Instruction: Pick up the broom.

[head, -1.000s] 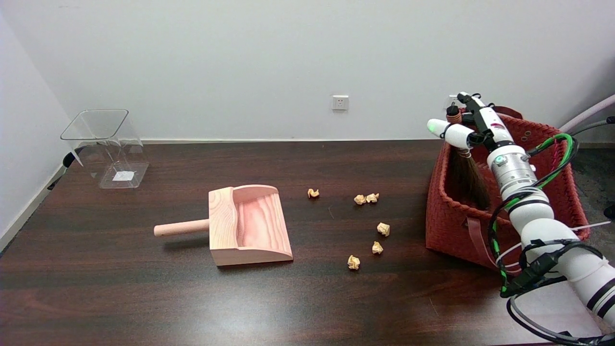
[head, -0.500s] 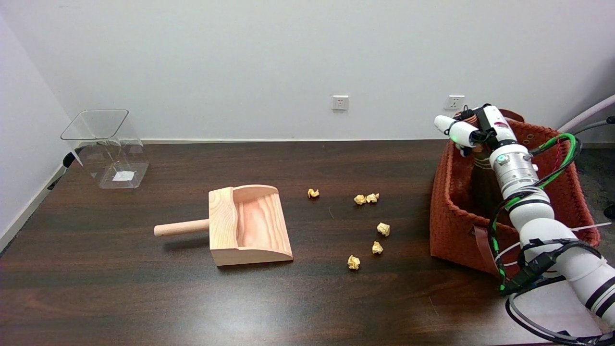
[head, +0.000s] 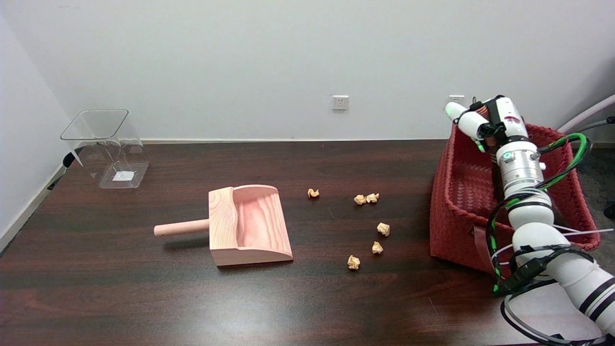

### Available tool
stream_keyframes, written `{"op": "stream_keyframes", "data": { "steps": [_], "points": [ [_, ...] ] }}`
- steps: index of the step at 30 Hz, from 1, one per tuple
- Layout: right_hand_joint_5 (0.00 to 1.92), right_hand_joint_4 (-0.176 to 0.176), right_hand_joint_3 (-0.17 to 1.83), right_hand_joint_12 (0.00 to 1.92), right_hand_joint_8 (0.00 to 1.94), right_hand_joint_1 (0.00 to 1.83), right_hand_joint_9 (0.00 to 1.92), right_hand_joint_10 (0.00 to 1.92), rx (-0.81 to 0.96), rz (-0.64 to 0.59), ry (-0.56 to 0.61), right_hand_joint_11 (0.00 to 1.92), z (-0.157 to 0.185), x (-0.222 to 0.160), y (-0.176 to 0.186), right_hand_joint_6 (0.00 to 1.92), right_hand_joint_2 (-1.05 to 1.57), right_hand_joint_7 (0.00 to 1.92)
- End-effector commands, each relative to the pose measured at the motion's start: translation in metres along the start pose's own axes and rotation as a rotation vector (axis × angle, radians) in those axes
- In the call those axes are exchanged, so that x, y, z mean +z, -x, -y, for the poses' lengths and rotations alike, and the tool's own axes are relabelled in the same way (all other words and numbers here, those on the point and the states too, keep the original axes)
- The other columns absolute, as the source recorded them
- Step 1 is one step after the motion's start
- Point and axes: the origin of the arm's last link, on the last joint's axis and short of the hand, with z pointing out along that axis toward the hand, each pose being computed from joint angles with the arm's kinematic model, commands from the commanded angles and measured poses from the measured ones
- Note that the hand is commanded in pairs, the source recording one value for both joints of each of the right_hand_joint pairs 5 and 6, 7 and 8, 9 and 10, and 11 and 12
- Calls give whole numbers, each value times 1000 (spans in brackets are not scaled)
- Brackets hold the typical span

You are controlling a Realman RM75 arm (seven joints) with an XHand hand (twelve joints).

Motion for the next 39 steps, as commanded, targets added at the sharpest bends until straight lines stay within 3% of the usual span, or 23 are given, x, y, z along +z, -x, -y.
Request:
{"op": "stream_keyframes", "data": {
  "steps": [1, 15, 26, 39],
  "points": [
    [1920, 0, -175, 1920, 1920, 823, 1920, 1920, 95, -224, -137, 1920, 37, -17, -23, 1920, 1299, 1920],
    [1920, 0, -175, 1920, 1920, 801, 1920, 1920, 251, -434, -304, 1920, 99, -69, -41, 1920, 1442, 1920],
    [1920, 0, -175, 1920, 1920, 754, 1920, 1920, 264, -572, -428, 1920, 144, -113, -25, 1920, 1571, 1920],
    [1920, 0, -175, 1920, 1920, 750, 1920, 1920, 416, -544, -586, 1920, 197, -138, -1, 1920, 1571, 1920]
  ]
}}
